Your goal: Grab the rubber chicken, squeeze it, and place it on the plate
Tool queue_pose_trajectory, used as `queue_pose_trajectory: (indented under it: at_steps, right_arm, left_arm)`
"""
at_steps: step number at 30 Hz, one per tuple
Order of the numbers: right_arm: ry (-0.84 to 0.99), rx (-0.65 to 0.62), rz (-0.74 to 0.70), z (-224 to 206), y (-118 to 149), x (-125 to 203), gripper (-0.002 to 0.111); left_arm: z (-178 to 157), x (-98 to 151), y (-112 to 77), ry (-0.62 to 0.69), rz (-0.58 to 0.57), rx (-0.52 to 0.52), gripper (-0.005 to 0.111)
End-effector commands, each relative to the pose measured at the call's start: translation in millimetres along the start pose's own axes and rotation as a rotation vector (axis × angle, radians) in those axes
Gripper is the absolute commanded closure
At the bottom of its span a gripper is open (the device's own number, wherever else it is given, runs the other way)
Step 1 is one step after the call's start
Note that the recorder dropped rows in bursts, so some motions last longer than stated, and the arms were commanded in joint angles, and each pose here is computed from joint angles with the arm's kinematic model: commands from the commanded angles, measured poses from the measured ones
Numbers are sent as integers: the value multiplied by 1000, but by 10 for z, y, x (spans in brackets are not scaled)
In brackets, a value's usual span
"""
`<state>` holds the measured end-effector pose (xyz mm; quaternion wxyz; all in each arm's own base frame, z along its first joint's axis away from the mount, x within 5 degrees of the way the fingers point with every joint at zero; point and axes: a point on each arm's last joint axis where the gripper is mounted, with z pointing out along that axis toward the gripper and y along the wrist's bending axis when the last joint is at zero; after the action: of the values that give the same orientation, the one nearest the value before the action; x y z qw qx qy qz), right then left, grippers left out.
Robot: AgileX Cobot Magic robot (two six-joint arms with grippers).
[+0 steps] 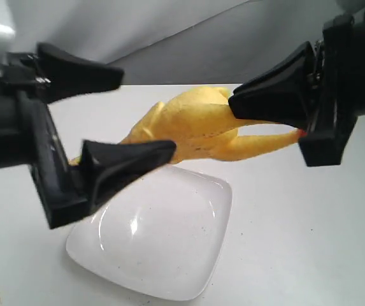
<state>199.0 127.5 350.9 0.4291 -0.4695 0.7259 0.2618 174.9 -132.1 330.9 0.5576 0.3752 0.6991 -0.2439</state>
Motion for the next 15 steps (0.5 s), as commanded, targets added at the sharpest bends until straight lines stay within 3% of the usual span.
queue_pose_trajectory:
  at_steps: [1, 3, 7, 15]
  right_arm:
    - [-72, 179, -63, 124, -128, 218, 108]
    - [-90, 230, -98, 154, -158, 291, 108]
    - [-116, 215, -159, 203, -110, 343, 108]
    - [-64, 150, -302, 528, 268, 433, 108]
  left_arm:
    - [-404, -262, -19, -162, -32, -143, 4]
    - [-540, -324, -53, -210, -16, -163, 4]
    - [-687, -383, -105, -261, 0, -170, 4]
    - [-735, -400, -123, -280, -20, -169, 4]
